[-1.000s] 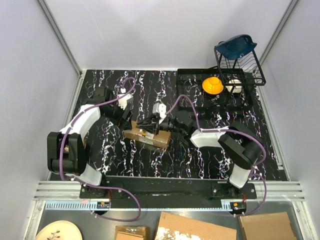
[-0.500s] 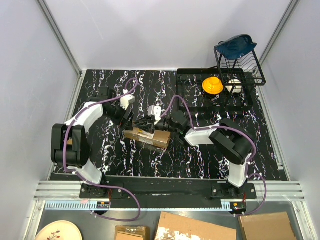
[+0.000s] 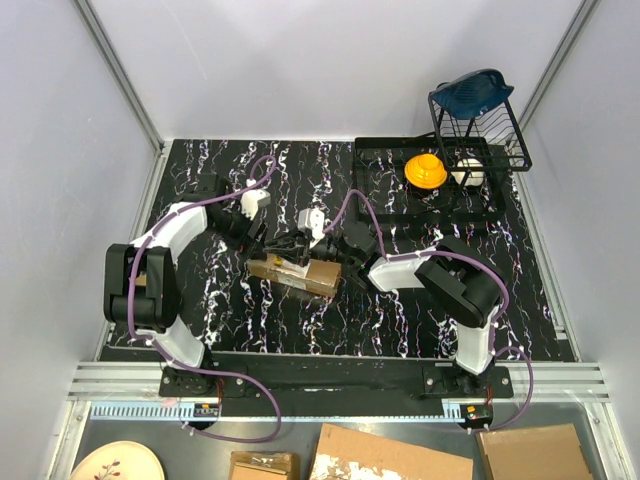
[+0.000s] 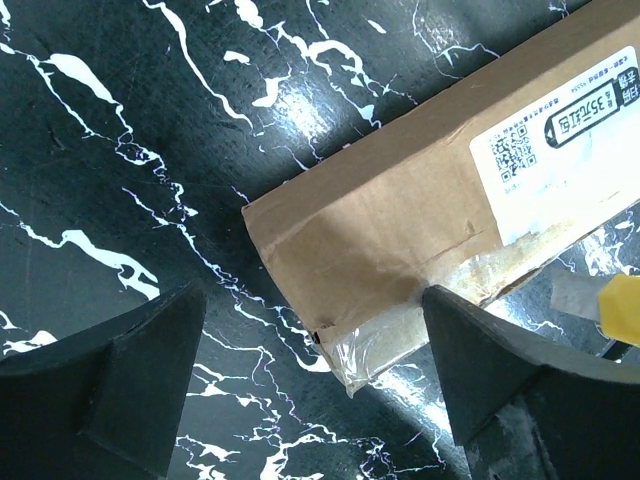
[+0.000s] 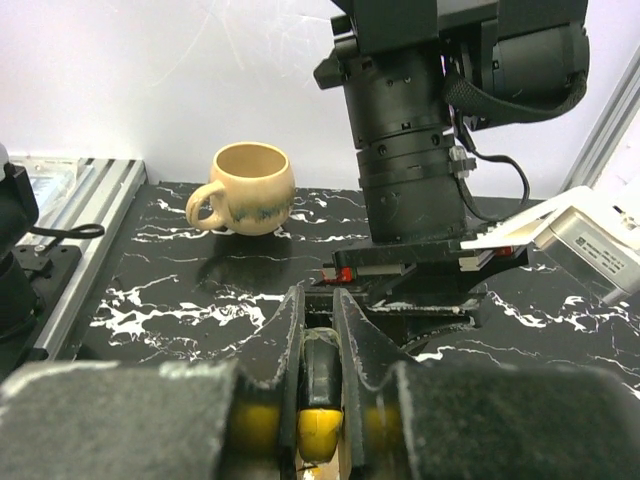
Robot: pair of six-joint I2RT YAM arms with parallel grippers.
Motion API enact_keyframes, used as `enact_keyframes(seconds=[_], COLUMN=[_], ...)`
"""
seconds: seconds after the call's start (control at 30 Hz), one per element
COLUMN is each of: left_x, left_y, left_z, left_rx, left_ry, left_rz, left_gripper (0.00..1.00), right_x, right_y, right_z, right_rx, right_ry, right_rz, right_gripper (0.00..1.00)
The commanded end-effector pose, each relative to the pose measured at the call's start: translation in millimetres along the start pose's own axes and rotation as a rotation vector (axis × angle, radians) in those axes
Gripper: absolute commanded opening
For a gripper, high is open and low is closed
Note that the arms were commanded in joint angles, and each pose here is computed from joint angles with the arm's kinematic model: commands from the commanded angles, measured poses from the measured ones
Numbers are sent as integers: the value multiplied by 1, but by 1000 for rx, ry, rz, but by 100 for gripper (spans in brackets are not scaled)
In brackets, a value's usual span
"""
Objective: Unpack the express box
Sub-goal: Cut the express box at the center of the board.
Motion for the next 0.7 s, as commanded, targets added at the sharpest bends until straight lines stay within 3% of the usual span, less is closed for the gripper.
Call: enact_keyframes(seconds=[0.0, 0.67], left_x=[17, 17], left_y=[-7, -7], left_z=[7, 6], left_rx=[-6, -5], left_ry=[-50, -52], left_rz=[42, 48], left_gripper=[91, 92], right_x=[6, 5], right_y=[-6, -1], right_z=[34, -2], right_rx=[-100, -59], right_ry=[33, -62], right_rz=[23, -6], right_gripper=[0, 0])
Point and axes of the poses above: each gripper's point midway between its finger pads, its own y axis back along the fingers, its own x axis along the line the jaws close on, z = x × y, the point moved 1 cm from there along y, back along the fingers, and after that the axes turned 3 degrees about -y, right-handed, at the moved point
